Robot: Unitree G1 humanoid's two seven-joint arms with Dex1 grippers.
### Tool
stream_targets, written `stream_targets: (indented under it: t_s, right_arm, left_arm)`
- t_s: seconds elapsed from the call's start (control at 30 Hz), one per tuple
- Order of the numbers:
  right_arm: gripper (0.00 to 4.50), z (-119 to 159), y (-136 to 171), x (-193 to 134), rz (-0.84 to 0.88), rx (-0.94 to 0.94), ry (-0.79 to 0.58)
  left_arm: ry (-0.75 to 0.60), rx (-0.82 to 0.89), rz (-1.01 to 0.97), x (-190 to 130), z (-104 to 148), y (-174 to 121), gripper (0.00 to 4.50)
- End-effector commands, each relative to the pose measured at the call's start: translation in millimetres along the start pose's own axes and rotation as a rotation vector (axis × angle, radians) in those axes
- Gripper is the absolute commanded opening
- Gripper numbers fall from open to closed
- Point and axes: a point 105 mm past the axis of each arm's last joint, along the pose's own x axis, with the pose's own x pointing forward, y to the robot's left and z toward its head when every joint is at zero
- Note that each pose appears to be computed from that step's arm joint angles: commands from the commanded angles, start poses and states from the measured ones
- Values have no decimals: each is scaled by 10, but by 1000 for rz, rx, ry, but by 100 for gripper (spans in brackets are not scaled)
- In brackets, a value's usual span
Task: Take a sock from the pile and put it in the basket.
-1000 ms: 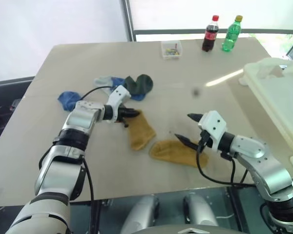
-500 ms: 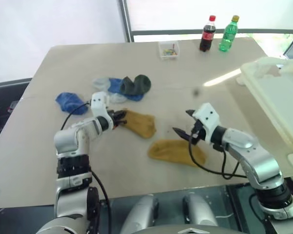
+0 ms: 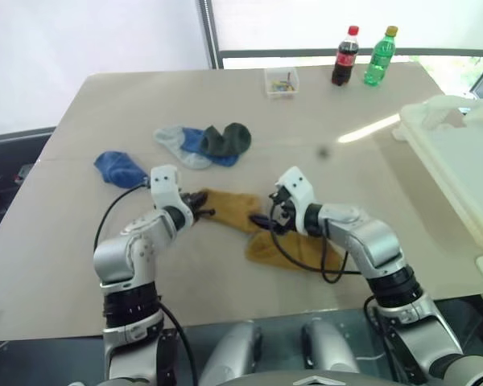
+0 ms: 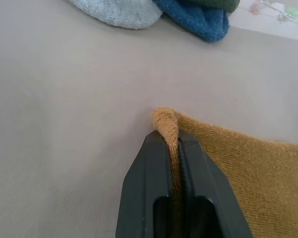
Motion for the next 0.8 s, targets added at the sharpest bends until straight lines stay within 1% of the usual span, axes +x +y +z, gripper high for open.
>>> stream_targets:
  t_s: [0.03, 0.1, 0.13, 0.17, 0.2, 0.27, 0.33, 0.43, 0.5, 0.57, 0.67, 0.8]
  right_arm:
    - [337, 29, 1, 76, 5, 1, 3]
    - [247, -9, 4, 111, 14, -7, 19]
    - [186, -12, 5, 128, 16, -11, 20]
    - [146, -8, 3, 139, 16, -13, 18]
    - [91, 0, -3, 146, 14, -16, 14]
    - [2, 48, -28, 135, 6, -23, -3]
    - [2, 113, -65, 95, -2, -21, -31]
    - [2, 278, -46, -33, 56, 101, -117]
    - [2, 349, -45, -166, 91, 158, -150]
    - [2, 383, -79, -352, 99, 171, -160]
    - [2, 375, -93, -701, 99, 146, -142]
    - [2, 225, 8, -1156, 82, 81, -50]
  left_arm:
    - [-26, 33, -10, -41, 46, -46, 0]
    - [-33, 39, -14, -49, 57, -55, 0]
    - [-37, 46, -15, -51, 64, -57, 0]
    - [-42, 54, -17, -54, 71, -61, 0]
    - [-46, 61, -20, -56, 76, -64, 0]
    - [-57, 59, -42, -71, 87, -87, 0]
    - [-71, 51, -87, -96, 99, -121, 0]
    - [-69, 53, -282, -225, 113, -267, 0]
    - [-36, 28, -396, -328, 103, -333, 0]
    - [15, 30, -513, -442, 84, -438, 0]
    - [110, 33, -700, -635, 29, -628, 0]
    - [201, 65, -786, -681, -71, -769, 0]
